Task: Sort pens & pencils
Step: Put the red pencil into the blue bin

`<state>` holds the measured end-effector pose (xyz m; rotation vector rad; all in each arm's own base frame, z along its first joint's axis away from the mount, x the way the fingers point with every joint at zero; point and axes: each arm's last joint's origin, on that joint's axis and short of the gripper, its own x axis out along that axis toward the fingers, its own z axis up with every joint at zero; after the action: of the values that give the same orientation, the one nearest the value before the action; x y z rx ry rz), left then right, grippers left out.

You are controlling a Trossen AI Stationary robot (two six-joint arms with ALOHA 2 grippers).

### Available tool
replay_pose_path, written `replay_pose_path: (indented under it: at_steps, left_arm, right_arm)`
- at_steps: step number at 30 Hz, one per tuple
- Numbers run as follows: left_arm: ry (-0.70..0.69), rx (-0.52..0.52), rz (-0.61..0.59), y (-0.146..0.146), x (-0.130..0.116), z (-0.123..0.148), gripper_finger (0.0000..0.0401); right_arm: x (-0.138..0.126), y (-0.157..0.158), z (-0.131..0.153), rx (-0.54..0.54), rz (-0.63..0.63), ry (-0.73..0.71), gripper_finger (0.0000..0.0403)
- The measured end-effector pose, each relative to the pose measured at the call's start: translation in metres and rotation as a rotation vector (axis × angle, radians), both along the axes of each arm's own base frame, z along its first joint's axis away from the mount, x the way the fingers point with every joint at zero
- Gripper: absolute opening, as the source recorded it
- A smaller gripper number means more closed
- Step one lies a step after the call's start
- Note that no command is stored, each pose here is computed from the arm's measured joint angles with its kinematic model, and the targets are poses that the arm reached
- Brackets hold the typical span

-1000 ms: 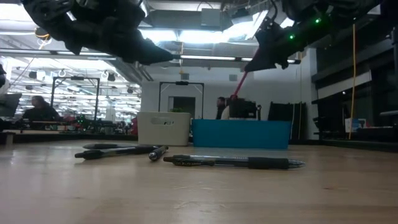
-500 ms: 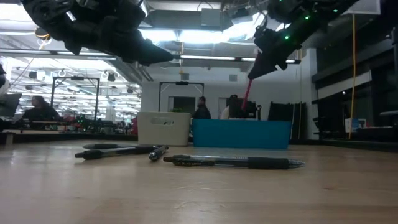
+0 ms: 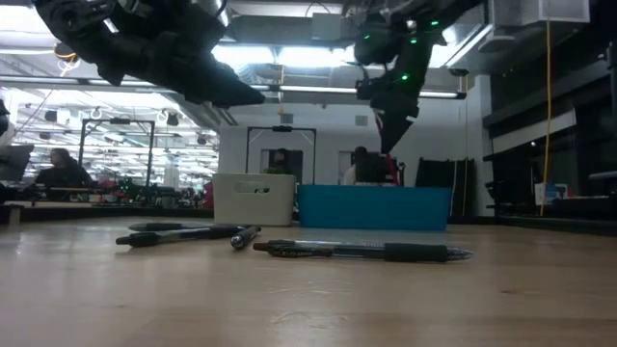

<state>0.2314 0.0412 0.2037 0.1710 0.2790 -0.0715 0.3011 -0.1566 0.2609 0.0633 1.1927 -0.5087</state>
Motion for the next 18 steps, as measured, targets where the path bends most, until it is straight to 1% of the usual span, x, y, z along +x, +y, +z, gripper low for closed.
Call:
replay_pose_path:
  at_steps: [4,6,10,14,18]
  left_arm:
    - [0.018,-0.003,0.0,0.0,-0.001,-0.002,0.0085]
    - [0.019,-0.004,0.0,0.0,-0.001,-0.002,0.0085]
    - [0.027,-0.005,0.0,0.0,-0.001,-0.003,0.0085]
    - [0.027,-0.005,0.0,0.0,-0.001,-0.003,0.0085]
    - [0.037,-0.007,0.0,0.0,-0.001,-0.004,0.0085]
  right_arm:
    - [0.016,-0.008,-0.006,0.05,0.02,0.116,0.0023]
    - [0.023,-0.011,-0.008,0.06,0.035,0.148,0.0023]
    - [0.035,-0.017,-0.015,0.106,0.058,0.194,0.0023]
    - [0.042,-0.02,-0.024,0.149,0.061,0.252,0.0023]
    - [0.047,-0.021,-0.033,0.171,0.069,0.248,0.0023]
